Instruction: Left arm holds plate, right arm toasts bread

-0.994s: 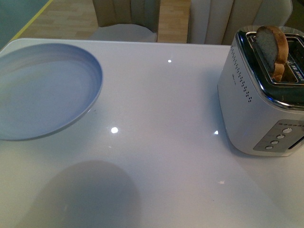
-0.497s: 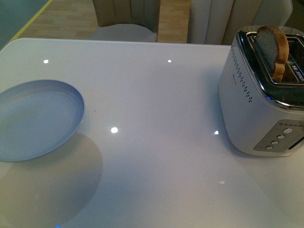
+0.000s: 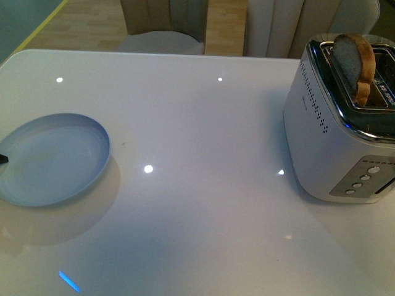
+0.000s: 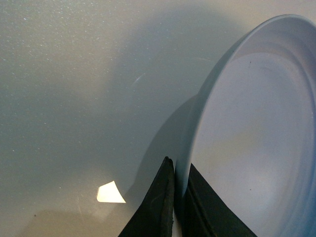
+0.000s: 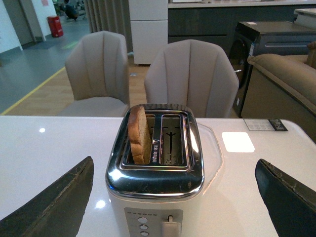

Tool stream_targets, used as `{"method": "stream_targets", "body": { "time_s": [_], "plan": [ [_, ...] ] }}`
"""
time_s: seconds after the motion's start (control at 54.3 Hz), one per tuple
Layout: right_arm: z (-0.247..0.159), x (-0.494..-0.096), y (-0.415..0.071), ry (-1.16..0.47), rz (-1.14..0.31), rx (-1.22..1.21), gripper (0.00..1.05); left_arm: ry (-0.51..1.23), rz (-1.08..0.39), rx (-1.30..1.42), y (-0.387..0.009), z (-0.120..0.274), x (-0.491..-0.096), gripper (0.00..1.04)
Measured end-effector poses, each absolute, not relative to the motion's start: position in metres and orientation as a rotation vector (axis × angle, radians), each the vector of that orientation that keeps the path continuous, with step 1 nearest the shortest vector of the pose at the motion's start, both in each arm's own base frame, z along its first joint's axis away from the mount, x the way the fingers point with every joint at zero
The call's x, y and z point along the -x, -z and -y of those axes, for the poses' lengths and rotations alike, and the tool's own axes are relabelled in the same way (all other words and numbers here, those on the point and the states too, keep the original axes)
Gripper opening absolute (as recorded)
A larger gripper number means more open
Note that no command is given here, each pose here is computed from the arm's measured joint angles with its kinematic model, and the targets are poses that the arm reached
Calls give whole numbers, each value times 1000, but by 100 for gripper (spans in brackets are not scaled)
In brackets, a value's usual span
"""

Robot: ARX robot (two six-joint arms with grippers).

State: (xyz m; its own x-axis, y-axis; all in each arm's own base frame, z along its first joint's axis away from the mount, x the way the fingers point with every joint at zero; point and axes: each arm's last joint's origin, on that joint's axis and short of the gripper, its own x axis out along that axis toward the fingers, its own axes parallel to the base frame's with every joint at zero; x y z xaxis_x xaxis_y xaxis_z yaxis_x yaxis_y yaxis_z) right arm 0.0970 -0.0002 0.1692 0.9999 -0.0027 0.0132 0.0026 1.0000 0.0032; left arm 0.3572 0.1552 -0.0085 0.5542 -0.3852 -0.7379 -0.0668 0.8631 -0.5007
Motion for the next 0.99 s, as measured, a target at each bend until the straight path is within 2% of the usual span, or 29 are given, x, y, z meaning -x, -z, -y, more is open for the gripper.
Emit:
{"method": "stream_targets", "body": {
  "time_s": [0.35,0.755,0.81,0.902,0.994],
  "plan": [
    [0,-97,-169,2,13,-3,96,223,-977,520,31,-155,-365,3],
    [0,-97,-169,2,13,-3,96,245,-976,524,40,-151,-368,3],
    [0,-97,-169,2,13,-3,96,246,-973,520,40,-150,-369,9],
    [0,-97,-169,2,13,-3,96,257,-962,515,39,-147,-370,29],
    [0,-97,-169,2,13,-3,96,270,-955,515,37,-145,-370,41]
  ]
}}
